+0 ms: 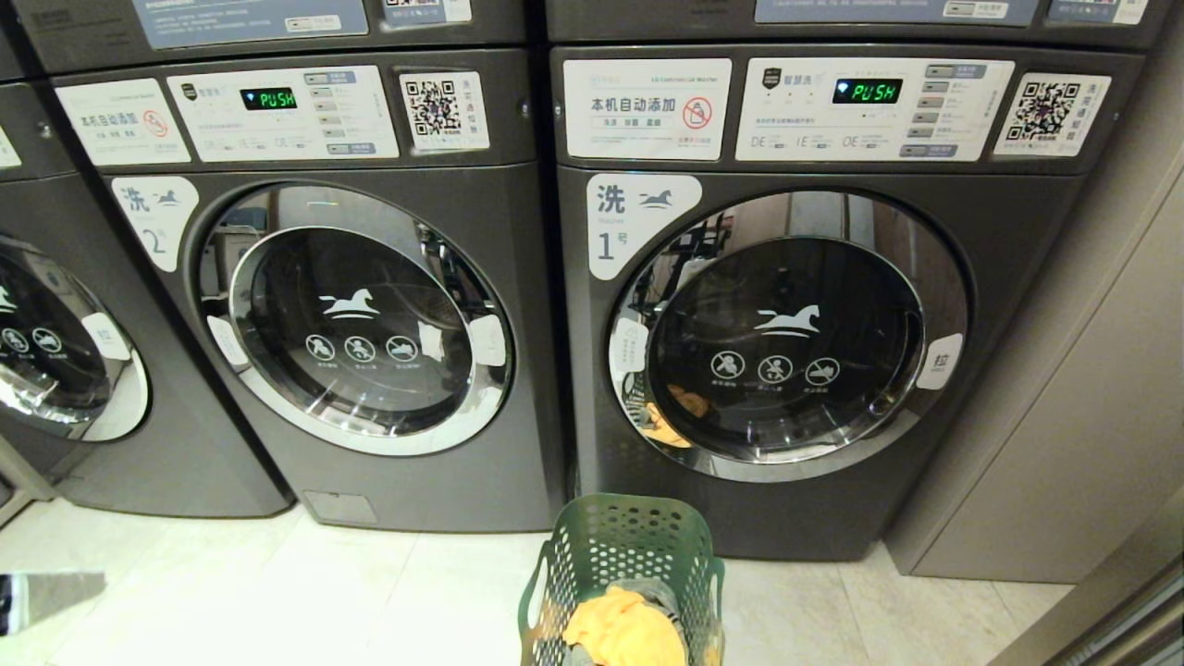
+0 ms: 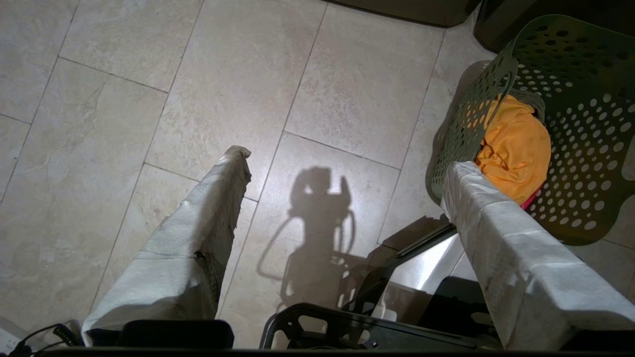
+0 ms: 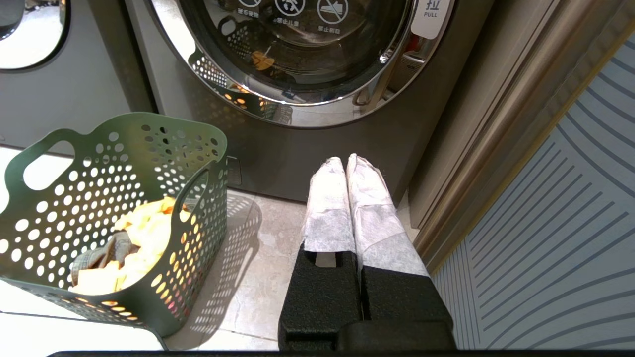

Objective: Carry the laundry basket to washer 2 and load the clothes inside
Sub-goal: Open the lid of the washing machine

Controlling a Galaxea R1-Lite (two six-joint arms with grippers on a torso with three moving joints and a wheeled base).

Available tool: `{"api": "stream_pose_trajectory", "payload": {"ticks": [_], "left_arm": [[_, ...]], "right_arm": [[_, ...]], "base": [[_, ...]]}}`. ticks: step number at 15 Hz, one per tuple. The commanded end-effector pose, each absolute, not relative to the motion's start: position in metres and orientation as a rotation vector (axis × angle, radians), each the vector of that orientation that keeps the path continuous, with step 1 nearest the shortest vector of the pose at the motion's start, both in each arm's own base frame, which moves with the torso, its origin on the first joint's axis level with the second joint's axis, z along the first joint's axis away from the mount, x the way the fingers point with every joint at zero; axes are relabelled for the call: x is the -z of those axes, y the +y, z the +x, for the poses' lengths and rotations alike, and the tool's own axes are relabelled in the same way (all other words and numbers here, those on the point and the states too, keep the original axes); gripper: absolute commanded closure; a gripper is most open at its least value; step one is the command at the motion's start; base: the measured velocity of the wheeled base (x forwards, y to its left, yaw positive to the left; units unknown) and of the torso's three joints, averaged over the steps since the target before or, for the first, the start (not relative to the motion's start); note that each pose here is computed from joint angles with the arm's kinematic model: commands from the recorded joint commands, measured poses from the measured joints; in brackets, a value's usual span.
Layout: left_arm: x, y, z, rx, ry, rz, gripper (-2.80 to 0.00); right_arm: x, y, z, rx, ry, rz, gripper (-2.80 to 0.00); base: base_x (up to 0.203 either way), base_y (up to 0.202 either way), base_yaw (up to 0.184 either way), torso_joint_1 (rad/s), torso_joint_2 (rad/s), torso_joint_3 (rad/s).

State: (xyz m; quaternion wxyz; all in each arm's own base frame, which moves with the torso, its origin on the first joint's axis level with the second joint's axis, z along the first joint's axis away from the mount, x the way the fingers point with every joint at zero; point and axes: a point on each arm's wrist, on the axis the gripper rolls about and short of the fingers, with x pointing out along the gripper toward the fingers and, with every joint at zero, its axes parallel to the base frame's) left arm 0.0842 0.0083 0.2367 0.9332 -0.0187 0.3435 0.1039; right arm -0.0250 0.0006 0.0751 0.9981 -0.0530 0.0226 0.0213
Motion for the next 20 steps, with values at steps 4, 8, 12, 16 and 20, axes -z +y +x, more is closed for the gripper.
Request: {"api": "stream_pose_trajectory", "payload": {"ticks": [4, 8, 12, 16, 20], "left_arm": [[-0.2405, 0.0087, 0.0855, -0.221, 0.692, -0.037, -2.8], [-0.2423, 0.0086, 0.0864, -0.227, 0.686, -0.032, -2.8], [-0.2401, 0.0082, 0.0872, -0.227, 0.7, -0.027, -2.8], [-0.2403, 0.0082, 0.0844, -0.24, 0.693, -0.021, -2.8], [-0.2404, 0.0084, 0.0851, -0.257, 0.694, -0.012, -2.8]], "right_arm": [[-0.0752, 0.0006, -0.0248, -0.044, 0.047, -0.107, 0.0], [-0.0753, 0.0006, -0.0249, -0.044, 0.046, -0.107, 0.0], [-0.0752, 0.0006, -0.0248, -0.044, 0.047, -0.107, 0.0], [-0.0748, 0.0007, -0.0247, -0.046, 0.048, -0.108, 0.0], [-0.0745, 0.0006, -0.0246, -0.044, 0.048, -0.117, 0.0]], "base": [[0.0, 0.0, 0.0, 0.0, 0.0, 0.0], [0.0, 0.0, 0.0, 0.0, 0.0, 0.0], [0.0, 0.0, 0.0, 0.0, 0.0, 0.0], [0.0, 0.0, 0.0, 0.0, 0.0, 0.0], [0.0, 0.0, 0.0, 0.0, 0.0, 0.0]]}}
